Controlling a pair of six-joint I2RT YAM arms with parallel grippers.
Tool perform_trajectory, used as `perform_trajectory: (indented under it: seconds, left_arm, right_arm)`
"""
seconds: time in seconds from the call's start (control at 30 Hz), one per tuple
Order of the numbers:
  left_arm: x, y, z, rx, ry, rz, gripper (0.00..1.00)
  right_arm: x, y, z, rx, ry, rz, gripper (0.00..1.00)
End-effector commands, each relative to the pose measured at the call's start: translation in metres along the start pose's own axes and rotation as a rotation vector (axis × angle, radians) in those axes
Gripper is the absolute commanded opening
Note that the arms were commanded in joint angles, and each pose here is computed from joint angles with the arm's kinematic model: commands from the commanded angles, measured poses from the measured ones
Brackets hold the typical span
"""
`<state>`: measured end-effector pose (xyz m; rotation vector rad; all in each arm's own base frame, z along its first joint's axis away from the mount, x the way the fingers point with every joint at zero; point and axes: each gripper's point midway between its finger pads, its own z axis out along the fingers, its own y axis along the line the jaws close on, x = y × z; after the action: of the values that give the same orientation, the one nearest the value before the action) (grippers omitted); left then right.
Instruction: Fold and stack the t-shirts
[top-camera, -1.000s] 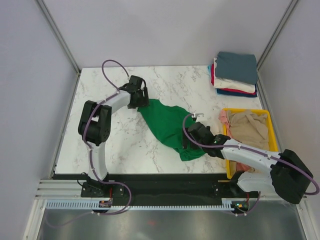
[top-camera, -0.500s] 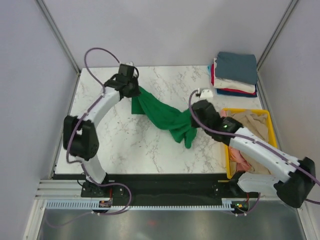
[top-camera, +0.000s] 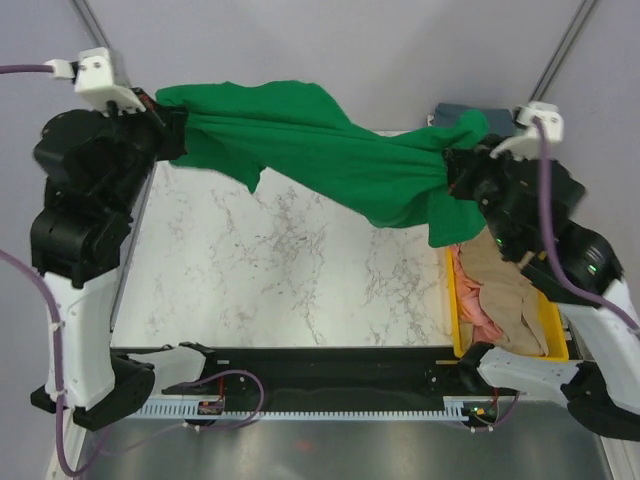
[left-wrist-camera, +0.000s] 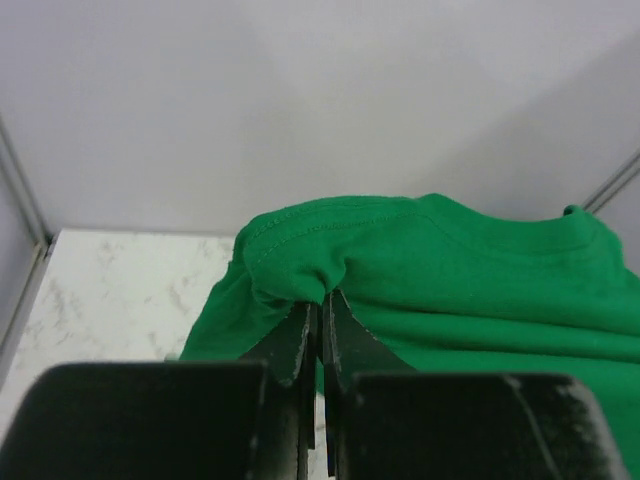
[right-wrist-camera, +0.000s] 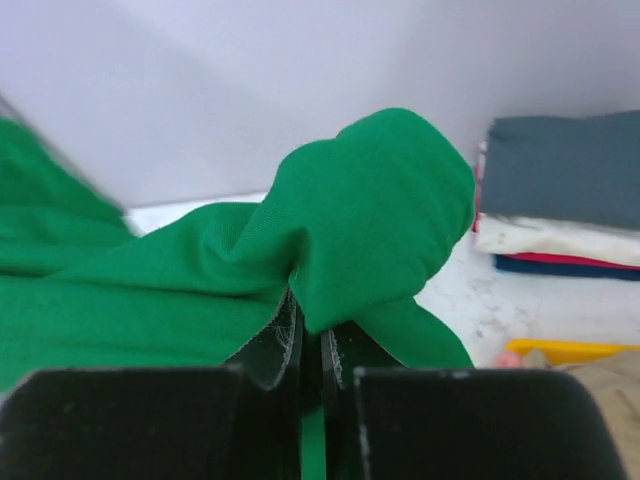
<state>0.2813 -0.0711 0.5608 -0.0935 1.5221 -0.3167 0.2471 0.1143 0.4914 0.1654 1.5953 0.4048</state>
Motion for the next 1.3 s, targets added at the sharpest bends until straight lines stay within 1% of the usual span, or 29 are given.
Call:
perform_trajectory:
  seconds: [0.0,0.03,0.07,0.1,0.13,0.17,0.2,0.23,0.3,0.33,0.37,0.4,0.43,0.47,0.5,0.53,0.57,0.6,0.67,0.7,0.73,0.77,0.8,0.83,0.87,0.93,0.97,1.0,1.27]
  left_arm:
    - [0.118,0.047,0.060,-0.194,0.379,0.211,0.05]
    - [0.147,0.056,0.079,-0.203,0.462,0.219,0.10]
    - [0.148,0.060,0.079,-0.196,0.472,0.206,0.13]
    - [0.188,0.073,0.104,-0.215,0.582,0.193,0.15]
    - [0.211,0.077,0.115,-0.187,0.652,0.157,0.22]
    - [0.237,0.101,0.122,-0.235,0.743,0.129,0.31]
    - [0.276,0.116,0.138,-0.276,0.865,0.098,0.39]
    - [0.295,0.123,0.139,-0.280,0.944,0.060,0.49]
    - [0.329,0.127,0.128,-0.295,1.046,0.038,0.62]
    - [0.318,0.124,0.120,-0.285,0.996,0.034,0.69]
    - [0.322,0.127,0.119,-0.283,0.969,0.035,0.72]
    - [0.339,0.133,0.109,-0.305,0.966,0.028,0.74]
    - [0.328,0.135,0.101,-0.324,0.919,0.026,0.76]
    - [0.328,0.139,0.095,-0.337,0.907,0.011,0.76]
    - [0.345,0.145,0.088,-0.365,0.905,-0.024,0.76]
    - [0.335,0.144,0.081,-0.370,0.852,-0.053,0.76]
    - [0.362,0.147,0.064,-0.399,0.887,-0.112,0.75]
    - [0.362,0.147,0.073,-0.384,0.819,-0.153,0.75]
    - [0.386,0.145,0.057,-0.377,0.826,-0.250,0.75]
    - [0.387,0.141,0.064,-0.371,0.779,-0.310,0.75]
    - [0.391,0.139,0.068,-0.360,0.753,-0.337,0.75]
    - [0.408,0.140,0.064,-0.367,0.755,-0.383,0.75]
    - [0.413,0.131,0.070,-0.307,0.743,-0.416,0.75]
    - [0.406,0.127,0.090,-0.244,0.662,-0.426,0.75]
    - [0.414,0.126,0.094,-0.235,0.667,-0.439,0.75]
    - [0.445,0.137,0.104,-0.278,0.741,-0.441,0.72]
    - [0.441,0.138,0.119,-0.278,0.733,-0.431,0.71]
    - [0.463,0.146,0.124,-0.308,0.787,-0.429,0.67]
    - [0.471,0.159,0.166,-0.337,0.785,-0.338,0.60]
  right_arm:
    - [0.067,-0.024,0.064,0.192,0.194,-0.267,0.09]
    - [0.089,-0.030,0.098,0.160,0.278,-0.237,0.12]
    - [0.092,-0.056,0.118,0.246,0.282,-0.218,0.15]
    - [0.114,-0.049,0.137,0.125,0.369,-0.156,0.23]
    - [0.147,-0.089,0.174,0.206,0.466,-0.121,0.58]
    - [0.156,-0.097,0.191,0.208,0.498,-0.094,0.81]
    - [0.170,-0.109,0.205,0.232,0.537,-0.081,0.96]
    - [0.197,-0.127,0.222,0.273,0.623,-0.082,0.98]
    - [0.218,-0.133,0.224,0.279,0.688,-0.086,0.98]
    - [0.230,-0.129,0.216,0.248,0.700,-0.076,0.98]
    - [0.231,-0.126,0.212,0.229,0.683,-0.070,0.98]
    - [0.217,-0.118,0.202,0.199,0.631,-0.064,0.98]
    - [0.228,-0.121,0.196,0.197,0.639,-0.061,0.98]
    - [0.228,-0.120,0.189,0.191,0.638,-0.059,0.98]
    - [0.220,-0.114,0.181,0.168,0.616,-0.056,0.98]
    - [0.236,-0.113,0.170,0.159,0.651,-0.060,0.98]
    - [0.238,-0.111,0.163,0.152,0.654,-0.064,0.98]
    - [0.233,-0.105,0.155,0.131,0.631,-0.064,0.98]
    - [0.261,-0.102,0.136,0.124,0.681,-0.077,0.98]
    - [0.261,-0.096,0.130,0.105,0.665,-0.073,0.98]
    - [0.285,-0.095,0.116,0.099,0.715,-0.078,0.98]
    - [0.293,-0.094,0.109,0.092,0.728,-0.075,0.98]
    - [0.294,-0.088,0.103,0.068,0.716,-0.068,0.98]
    - [0.316,-0.087,0.089,0.055,0.761,-0.075,0.98]
    - [0.323,-0.083,0.083,0.043,0.772,-0.068,0.98]
    - [0.336,-0.077,0.066,0.011,0.794,-0.071,0.98]
    - [0.339,-0.076,0.060,0.004,0.799,-0.073,0.98]
    - [0.337,-0.073,0.054,-0.011,0.790,-0.073,0.98]
    - [0.348,-0.080,0.019,-0.042,0.802,-0.056,0.98]
